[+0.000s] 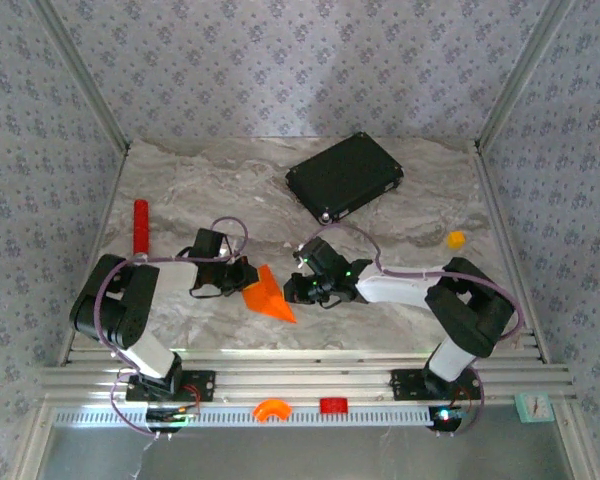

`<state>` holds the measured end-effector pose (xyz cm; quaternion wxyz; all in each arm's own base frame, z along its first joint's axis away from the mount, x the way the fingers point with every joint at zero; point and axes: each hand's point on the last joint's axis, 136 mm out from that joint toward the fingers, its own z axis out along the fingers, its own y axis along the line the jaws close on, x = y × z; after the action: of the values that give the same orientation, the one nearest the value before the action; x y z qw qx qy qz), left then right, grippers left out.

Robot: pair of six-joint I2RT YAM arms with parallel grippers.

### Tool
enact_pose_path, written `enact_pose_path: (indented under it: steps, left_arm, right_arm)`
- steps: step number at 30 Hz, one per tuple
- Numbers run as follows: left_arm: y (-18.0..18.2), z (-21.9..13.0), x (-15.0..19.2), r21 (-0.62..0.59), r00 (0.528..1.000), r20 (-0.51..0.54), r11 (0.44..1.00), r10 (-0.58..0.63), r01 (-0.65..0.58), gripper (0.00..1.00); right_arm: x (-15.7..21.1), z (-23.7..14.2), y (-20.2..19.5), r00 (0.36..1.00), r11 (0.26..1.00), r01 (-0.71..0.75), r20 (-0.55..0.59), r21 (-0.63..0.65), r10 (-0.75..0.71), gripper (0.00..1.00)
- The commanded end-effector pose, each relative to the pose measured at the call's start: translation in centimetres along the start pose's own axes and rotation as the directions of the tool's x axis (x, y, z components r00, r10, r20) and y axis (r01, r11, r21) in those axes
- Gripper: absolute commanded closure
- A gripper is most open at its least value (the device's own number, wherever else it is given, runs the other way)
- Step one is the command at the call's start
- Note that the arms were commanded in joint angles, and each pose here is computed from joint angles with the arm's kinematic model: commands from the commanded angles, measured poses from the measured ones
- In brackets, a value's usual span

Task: Fold a paper plane with a square sheet of paper (pick it up from the middle)

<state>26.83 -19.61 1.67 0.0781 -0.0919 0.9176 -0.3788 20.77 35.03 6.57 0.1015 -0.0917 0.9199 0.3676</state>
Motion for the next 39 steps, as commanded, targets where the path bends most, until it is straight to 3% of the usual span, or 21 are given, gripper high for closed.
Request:
enact_pose_path:
  steps: [1, 25, 39]
  left_arm:
    - [1.1, -0.3, 0.0, -0.061, 1.000, 0.010, 0.998, -0.006, 0.006, 1.00]
    - [0.9, -0.5, -0.1, -0.063, 1.000, 0.012, 0.998, -0.003, 0.004, 1.00]
    - [1.0, -0.3, -0.1, -0.064, 1.000, 0.005, 0.998, -0.010, 0.011, 1.00]
  right_arm:
    - [-0.2, -0.2, 0.2, 1.000, 1.000, -0.011, 0.009, -0.009, 0.011, 0.90]
    - [0.2, 0.7, 0.9, 0.999, 1.000, 0.022, -0.037, 0.001, -0.022, 0.86]
    - [0.5, -0.4, -1.6, 0.998, 0.998, -0.052, -0.018, 0.042, 0.053, 0.83]
